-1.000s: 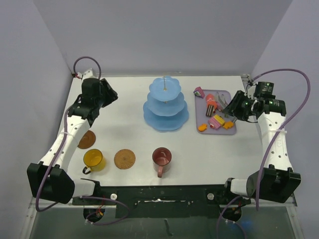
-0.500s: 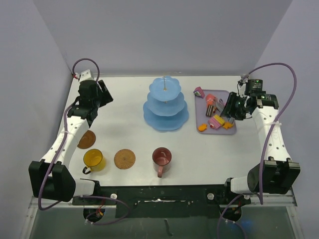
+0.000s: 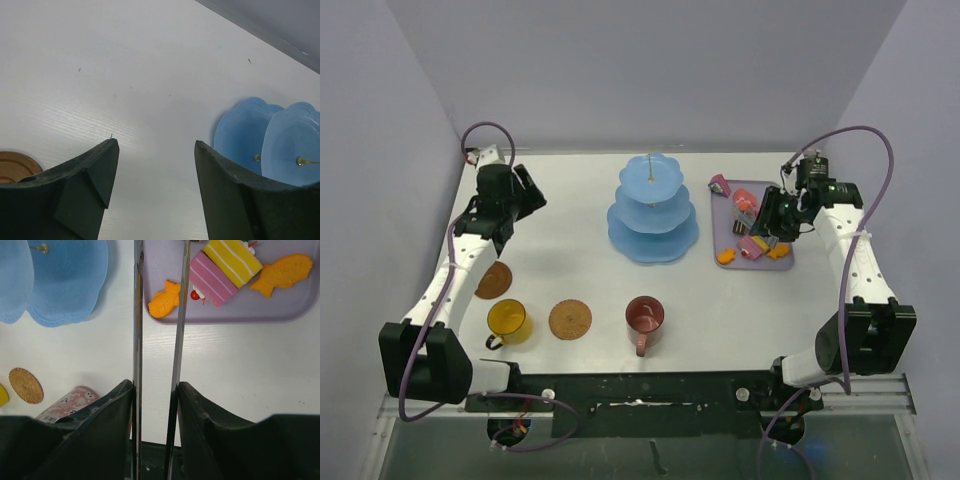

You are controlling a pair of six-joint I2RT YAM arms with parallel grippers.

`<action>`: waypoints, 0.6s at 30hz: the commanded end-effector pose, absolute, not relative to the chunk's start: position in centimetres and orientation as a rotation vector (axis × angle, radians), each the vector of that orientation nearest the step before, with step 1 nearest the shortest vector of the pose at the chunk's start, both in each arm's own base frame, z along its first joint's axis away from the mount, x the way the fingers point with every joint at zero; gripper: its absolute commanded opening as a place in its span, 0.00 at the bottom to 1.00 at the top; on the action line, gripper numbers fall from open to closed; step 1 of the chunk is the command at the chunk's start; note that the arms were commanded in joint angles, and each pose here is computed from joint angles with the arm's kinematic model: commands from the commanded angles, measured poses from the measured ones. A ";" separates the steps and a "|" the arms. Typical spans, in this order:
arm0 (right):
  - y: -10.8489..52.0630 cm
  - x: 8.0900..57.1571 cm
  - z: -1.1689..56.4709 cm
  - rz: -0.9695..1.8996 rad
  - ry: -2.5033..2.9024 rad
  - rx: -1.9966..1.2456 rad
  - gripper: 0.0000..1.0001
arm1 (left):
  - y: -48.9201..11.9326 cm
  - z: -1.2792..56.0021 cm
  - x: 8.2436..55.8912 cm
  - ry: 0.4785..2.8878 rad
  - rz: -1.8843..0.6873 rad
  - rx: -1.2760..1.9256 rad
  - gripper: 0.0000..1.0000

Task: Serve the afternoon tea

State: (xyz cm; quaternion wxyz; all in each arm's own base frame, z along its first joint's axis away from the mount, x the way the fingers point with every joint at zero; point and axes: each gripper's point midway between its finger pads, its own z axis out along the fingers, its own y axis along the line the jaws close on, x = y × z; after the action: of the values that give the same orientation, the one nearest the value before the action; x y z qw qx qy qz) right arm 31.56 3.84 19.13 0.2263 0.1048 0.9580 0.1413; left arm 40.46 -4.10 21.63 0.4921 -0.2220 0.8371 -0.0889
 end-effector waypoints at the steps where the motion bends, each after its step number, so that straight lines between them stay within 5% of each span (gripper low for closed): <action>1: 3.9 31.3 19.3 0.371 2.626 0.304 0.39 | -3.9 24.5 41.5 1.955 -0.236 -0.532 0.61; 18: 3.7 32.2 17.7 0.337 2.655 0.333 0.41 | -4.2 24.3 40.6 1.960 -0.255 -0.513 0.61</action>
State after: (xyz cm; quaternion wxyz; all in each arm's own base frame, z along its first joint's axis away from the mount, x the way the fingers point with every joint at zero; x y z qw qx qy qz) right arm 30.96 3.30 18.01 0.2107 0.1183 0.9635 0.1149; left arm 40.42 -4.05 21.61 0.4915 -0.2191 0.8382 -0.0884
